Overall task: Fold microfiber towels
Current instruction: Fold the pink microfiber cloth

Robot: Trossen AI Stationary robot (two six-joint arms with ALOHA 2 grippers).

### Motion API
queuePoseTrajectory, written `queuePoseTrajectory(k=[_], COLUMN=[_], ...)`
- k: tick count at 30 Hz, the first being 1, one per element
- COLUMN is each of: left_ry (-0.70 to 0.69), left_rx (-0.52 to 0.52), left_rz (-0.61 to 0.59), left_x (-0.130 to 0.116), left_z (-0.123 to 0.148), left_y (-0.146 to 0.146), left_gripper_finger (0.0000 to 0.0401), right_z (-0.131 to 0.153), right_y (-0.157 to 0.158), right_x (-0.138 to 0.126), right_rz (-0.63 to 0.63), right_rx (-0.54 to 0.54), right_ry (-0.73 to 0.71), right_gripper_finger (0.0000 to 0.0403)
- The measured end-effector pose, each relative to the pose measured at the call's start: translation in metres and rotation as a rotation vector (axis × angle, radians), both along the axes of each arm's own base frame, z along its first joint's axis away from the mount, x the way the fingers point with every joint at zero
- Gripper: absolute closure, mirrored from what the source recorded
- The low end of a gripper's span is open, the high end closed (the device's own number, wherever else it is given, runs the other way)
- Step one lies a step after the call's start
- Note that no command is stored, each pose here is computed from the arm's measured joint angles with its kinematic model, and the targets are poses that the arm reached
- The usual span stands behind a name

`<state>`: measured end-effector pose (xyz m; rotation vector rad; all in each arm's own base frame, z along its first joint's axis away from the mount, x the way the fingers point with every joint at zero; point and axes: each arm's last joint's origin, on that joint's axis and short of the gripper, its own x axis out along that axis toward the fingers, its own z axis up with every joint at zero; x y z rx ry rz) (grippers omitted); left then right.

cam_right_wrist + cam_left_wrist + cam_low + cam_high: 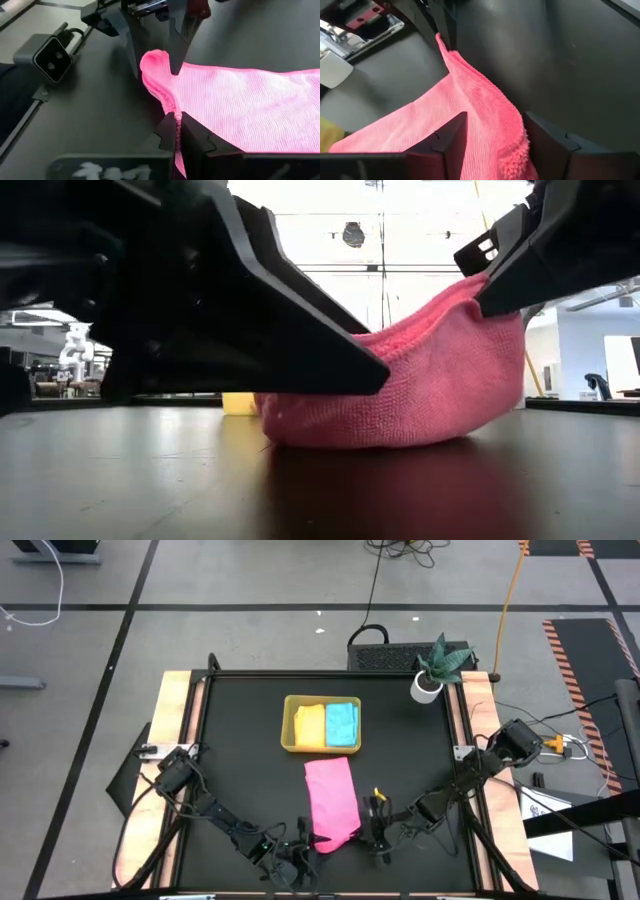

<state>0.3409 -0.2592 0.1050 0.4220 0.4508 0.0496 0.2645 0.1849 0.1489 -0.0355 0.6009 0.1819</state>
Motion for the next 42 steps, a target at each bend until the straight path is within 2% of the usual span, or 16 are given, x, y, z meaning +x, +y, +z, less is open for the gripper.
queuePoseTrajectory(k=[5,11,16,22,26,29,34,38,42], left_ry=[-0.002,0.016,0.028,0.011,-0.025,-0.024,0.079,0.140,0.119], left_rx=[-0.022,-0.074,-0.101,-0.241,-0.241,-0.199,-0.170,-0.238,-0.346], left_rz=[0.007,-0.032,-0.060,-0.138,-0.179,-0.201,-0.232,-0.244,-0.238], left_x=[-0.002,-0.005,-0.006,0.006,0.014,0.017,0.015,0.017,0.027], left_z=[0.000,-0.001,0.004,0.027,0.047,0.056,0.047,0.036,0.035], left_y=[-0.002,-0.008,-0.016,-0.032,-0.042,-0.046,-0.041,-0.031,-0.023], left_gripper_finger=[0.0251,0.0328,0.0392,0.0393,0.0393,0.0382,0.0376,0.0352,0.0292], right_z=[-0.002,-0.004,-0.006,-0.004,0.000,0.001,-0.006,-0.017,-0.026], right_y=[-0.001,0.001,0.011,0.033,0.045,0.046,0.041,0.033,0.026], right_x=[-0.001,-0.005,-0.015,-0.029,-0.035,-0.036,-0.039,-0.045,-0.050], right_rz=[-0.013,-0.012,0.041,0.256,0.322,0.325,0.277,0.241,0.214], right_rx=[-0.006,-0.005,-0.016,0.053,0.077,0.082,0.063,0.068,0.081], right_ry=[0.027,0.053,0.078,0.105,0.054,0.046,0.087,0.139,0.167], right_gripper_finger=[0.0399,0.0399,0.0399,0.0399,0.0399,0.0399,0.0399,0.0399,0.0399])
